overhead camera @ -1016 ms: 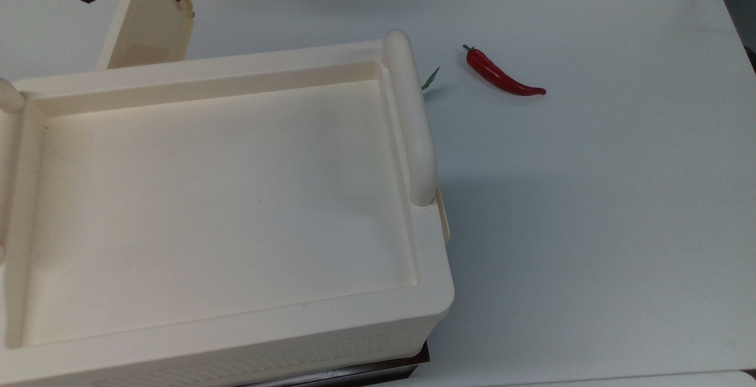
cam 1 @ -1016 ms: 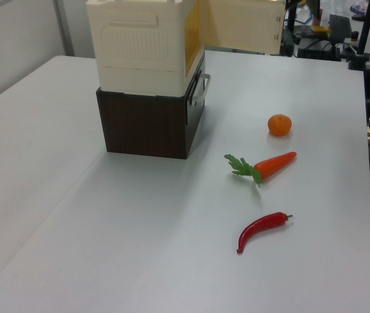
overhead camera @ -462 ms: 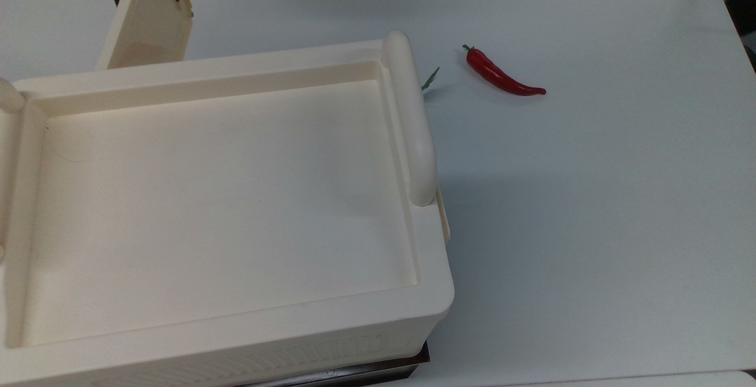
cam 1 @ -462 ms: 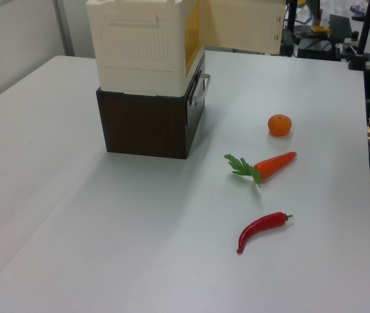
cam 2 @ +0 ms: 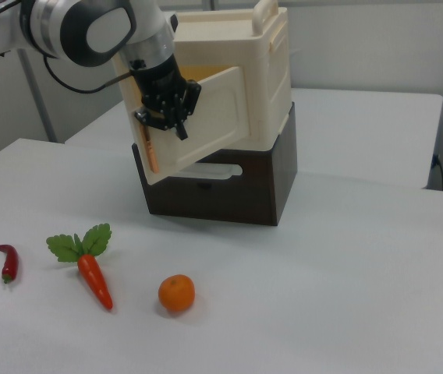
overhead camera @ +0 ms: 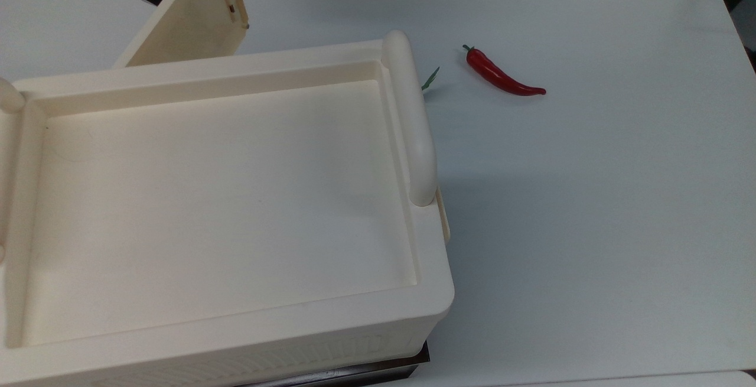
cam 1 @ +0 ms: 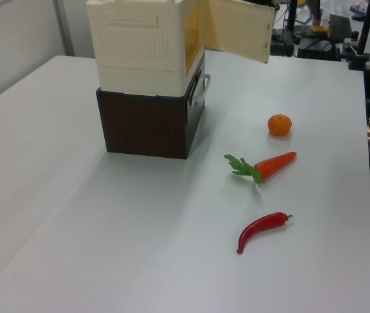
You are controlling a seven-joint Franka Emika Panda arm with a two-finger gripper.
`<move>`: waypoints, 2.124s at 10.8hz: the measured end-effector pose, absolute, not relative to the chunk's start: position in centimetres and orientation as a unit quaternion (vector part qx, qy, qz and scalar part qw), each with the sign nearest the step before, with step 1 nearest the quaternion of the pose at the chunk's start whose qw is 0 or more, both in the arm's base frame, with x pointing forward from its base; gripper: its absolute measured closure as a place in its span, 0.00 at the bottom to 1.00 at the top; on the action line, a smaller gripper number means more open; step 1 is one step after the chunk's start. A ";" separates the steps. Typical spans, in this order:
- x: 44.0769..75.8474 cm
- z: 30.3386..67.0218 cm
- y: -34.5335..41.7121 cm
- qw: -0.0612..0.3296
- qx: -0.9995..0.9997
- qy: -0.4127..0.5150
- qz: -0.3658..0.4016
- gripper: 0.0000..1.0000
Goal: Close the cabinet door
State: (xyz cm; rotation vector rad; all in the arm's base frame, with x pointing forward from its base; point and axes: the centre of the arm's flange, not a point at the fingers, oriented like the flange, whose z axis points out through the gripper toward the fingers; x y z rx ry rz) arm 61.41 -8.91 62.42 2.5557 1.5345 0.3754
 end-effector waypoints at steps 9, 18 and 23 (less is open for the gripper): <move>66.4 60.0 2.0 0.034 0.940 0.249 0.228 0.99; 65.9 59.7 1.2 0.005 0.966 0.172 0.193 0.99; 59.0 60.8 -0.9 -0.052 0.998 0.045 -0.002 0.96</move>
